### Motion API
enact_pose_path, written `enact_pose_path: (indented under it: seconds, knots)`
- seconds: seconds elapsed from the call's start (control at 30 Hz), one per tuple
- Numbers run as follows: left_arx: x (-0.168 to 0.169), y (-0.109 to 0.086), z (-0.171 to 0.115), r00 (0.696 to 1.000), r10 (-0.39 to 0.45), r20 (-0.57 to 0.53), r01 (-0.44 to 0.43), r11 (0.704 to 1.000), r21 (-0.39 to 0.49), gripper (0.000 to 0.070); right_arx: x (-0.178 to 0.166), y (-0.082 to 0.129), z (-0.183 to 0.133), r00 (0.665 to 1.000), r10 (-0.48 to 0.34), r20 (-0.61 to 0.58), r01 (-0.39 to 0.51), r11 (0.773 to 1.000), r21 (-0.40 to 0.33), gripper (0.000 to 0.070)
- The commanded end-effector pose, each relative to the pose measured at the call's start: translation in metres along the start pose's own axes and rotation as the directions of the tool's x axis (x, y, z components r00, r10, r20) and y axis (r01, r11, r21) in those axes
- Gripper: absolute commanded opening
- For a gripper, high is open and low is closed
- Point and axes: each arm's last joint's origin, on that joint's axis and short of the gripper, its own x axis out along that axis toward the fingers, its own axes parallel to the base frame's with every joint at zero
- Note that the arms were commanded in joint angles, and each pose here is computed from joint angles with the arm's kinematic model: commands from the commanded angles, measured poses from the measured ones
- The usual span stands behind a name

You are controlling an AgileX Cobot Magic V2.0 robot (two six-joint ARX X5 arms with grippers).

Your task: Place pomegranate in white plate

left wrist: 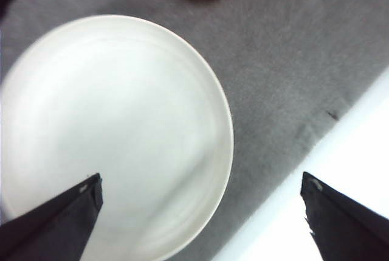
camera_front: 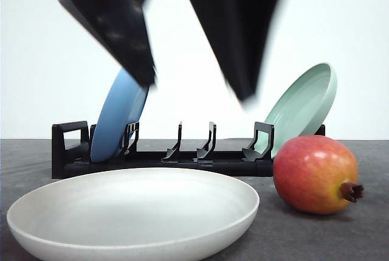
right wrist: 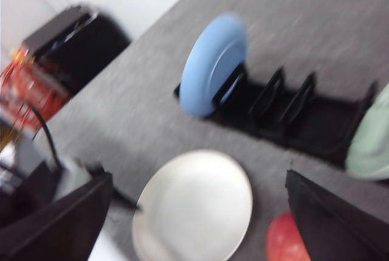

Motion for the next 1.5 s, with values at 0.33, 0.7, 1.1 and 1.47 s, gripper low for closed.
enact_pose_path:
  seconds: [0.33, 0.7, 1.1, 1.47]
  knots:
    - [-0.095, 0.04, -0.026, 0.951, -0.119, 0.286, 0.145, 0.987, -0.072, 0.063, 0.057, -0.017, -0.004, 0.956, -0.022, -0.293, 0.025, 1.0, 0.004, 0.0634]
    - [-0.097, 0.068, -0.085, 0.878, -0.152, 0.454, 0.26, 0.948, -0.185, 0.0627, 0.121, -0.037, -0.021, 0.826, -0.227, -0.515, 0.219, 0.973, -0.077, 0.07]
    - [-0.109, 0.093, -0.13, 0.85, -0.162, 0.501, 0.315, 0.919, -0.237, 0.0627, 0.183, -0.072, -0.045, 0.709, -0.293, -0.642, 0.298, 0.949, -0.103, 0.07]
    - [-0.12, 0.108, -0.152, 0.821, -0.17, 0.544, 0.36, 0.895, -0.264, 0.0627, 0.21, -0.092, -0.066, 0.631, -0.28, -0.723, 0.317, 0.944, -0.089, 0.069]
